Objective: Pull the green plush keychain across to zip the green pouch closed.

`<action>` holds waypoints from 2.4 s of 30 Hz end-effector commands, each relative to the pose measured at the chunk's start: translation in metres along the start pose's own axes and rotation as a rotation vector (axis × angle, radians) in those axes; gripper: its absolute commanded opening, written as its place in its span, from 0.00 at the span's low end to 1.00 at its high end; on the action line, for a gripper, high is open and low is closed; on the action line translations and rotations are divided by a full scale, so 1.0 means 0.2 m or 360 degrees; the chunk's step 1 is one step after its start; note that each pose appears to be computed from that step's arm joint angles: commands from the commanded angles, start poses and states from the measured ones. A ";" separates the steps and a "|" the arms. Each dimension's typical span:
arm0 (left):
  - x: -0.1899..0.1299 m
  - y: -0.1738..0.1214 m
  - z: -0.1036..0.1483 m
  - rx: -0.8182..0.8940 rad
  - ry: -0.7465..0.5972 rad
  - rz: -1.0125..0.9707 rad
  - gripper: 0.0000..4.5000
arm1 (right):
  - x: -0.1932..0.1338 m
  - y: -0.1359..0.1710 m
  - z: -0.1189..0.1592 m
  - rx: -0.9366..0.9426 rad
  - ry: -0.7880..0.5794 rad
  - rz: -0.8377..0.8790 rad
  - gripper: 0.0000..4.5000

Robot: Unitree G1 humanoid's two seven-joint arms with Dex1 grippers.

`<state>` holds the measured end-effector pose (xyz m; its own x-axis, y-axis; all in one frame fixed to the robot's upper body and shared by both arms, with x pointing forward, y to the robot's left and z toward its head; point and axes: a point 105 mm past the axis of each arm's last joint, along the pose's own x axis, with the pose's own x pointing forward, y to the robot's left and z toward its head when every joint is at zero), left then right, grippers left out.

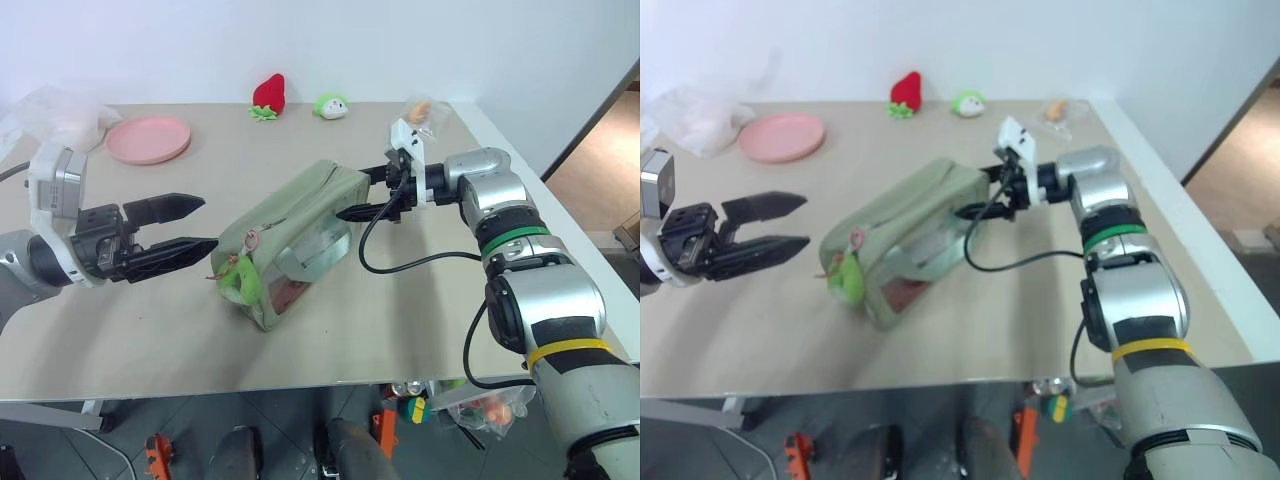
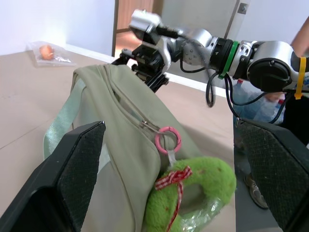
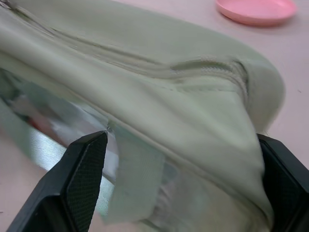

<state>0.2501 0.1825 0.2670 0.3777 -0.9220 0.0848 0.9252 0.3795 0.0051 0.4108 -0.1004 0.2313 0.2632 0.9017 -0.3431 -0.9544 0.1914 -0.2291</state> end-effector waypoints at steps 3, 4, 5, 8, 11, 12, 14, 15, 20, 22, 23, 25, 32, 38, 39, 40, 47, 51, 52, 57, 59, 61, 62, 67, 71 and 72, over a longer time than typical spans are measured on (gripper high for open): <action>0.00 -0.02 0.05 0.0079 -0.0039 -0.0014 1.00 | -0.11 -0.05 -0.01 0.0045 -0.0012 -0.0121 0.94; 0.00 -0.02 0.05 0.0080 -0.0037 -0.0014 1.00 | -0.11 -0.05 0.00 0.0044 -0.0026 -0.0115 0.94; 0.00 -0.02 0.05 0.0082 -0.0035 -0.0015 1.00 | -0.11 -0.05 0.02 0.0041 -0.0053 -0.0111 0.94; 0.01 -0.01 0.05 0.0088 -0.0033 -0.0014 1.00 | -0.10 -0.05 0.06 0.0035 -0.0121 -0.0085 0.94; 0.01 -0.02 0.05 0.0092 -0.0037 -0.0016 1.00 | -0.09 -0.04 0.07 0.0028 -0.0141 -0.0076 0.94; 0.01 -0.02 0.05 0.0092 -0.0037 -0.0016 1.00 | -0.09 -0.04 0.08 0.0026 -0.0143 -0.0078 0.94; 0.02 -0.02 0.05 0.0092 -0.0037 -0.0016 1.00 | -0.10 -0.05 0.08 0.0021 -0.0151 -0.0080 0.94; 0.02 -0.01 0.05 0.0092 -0.0037 -0.0015 1.00 | -0.10 -0.05 0.08 0.0020 -0.0156 -0.0078 0.94; 0.03 -0.02 0.06 0.0092 -0.0046 -0.0019 1.00 | -0.12 -0.03 0.11 0.0027 -0.0203 -0.0037 0.94; 0.03 -0.02 0.06 0.0093 -0.0049 -0.0020 1.00 | -0.13 -0.06 0.10 0.0043 -0.0176 -0.0101 0.94; 0.03 -0.02 0.06 0.0092 -0.0052 -0.0020 1.00 | -0.15 -0.05 0.09 0.0060 -0.0160 -0.0078 0.94; 0.03 -0.02 0.06 0.0092 -0.0055 -0.0018 1.00 | -0.18 -0.04 0.08 0.0087 -0.0150 -0.0043 0.94; 0.04 -0.01 0.06 0.0085 -0.0063 -0.0021 1.00 | -0.24 -0.07 0.08 0.0053 -0.0122 -0.0125 0.94; 0.06 -0.01 0.06 0.0080 -0.0070 -0.0032 1.00 | -0.18 -0.05 0.17 -0.0011 -0.0151 -0.0052 0.94; 0.06 -0.01 0.06 0.0081 -0.0071 -0.0032 1.00 | -0.17 -0.05 0.17 -0.0016 -0.0150 -0.0034 0.94; 0.06 -0.01 0.06 0.0081 -0.0072 -0.0032 1.00 | -0.16 -0.04 0.17 -0.0016 -0.0147 -0.0025 0.94; 0.05 -0.01 0.06 0.0086 -0.0076 -0.0015 1.00 | -0.09 -0.02 0.13 -0.0012 -0.0092 0.0032 0.94; 0.05 -0.01 0.07 0.0093 -0.0078 -0.0008 1.00 | -0.08 -0.01 0.17 -0.0019 -0.0165 0.0050 0.94; 0.05 -0.01 0.07 0.0093 -0.0078 -0.0005 1.00 | -0.08 -0.01 0.17 -0.0020 -0.0173 0.0053 0.94; 0.05 -0.01 0.07 0.0093 -0.0077 -0.0003 1.00 | -0.08 -0.01 0.18 -0.0010 -0.0186 0.0065 0.94; 0.05 -0.01 0.07 0.0092 -0.0078 -0.0002 1.00 | -0.09 -0.01 0.18 -0.0006 -0.0188 0.0070 0.94; 0.05 -0.01 0.07 0.0091 -0.0080 -0.0005 1.00 | -0.09 -0.02 0.18 -0.0021 -0.0179 0.0033 0.94; 0.05 -0.01 0.07 0.0092 -0.0081 -0.0005 1.00 | -0.10 -0.04 0.17 -0.0017 -0.0161 -0.0013 0.94; 0.05 -0.01 0.07 0.0093 -0.0088 0.0002 1.00 | -0.12 -0.05 0.11 -0.0137 0.0008 -0.0061 0.94; 0.05 -0.01 0.06 0.0087 -0.0090 -0.0001 1.00 | -0.12 -0.01 0.04 -0.0273 0.0172 0.0023 0.94; 0.05 -0.01 0.06 0.0086 -0.0088 -0.0002 1.00 | -0.12 0.00 0.03 -0.0290 0.0190 0.0041 0.94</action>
<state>0.2565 0.1731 0.2690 0.3792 -0.9190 0.1080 0.9242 0.3820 0.0058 0.4082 -0.1180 0.2394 0.2762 0.8689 -0.4107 -0.9393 0.1535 -0.3069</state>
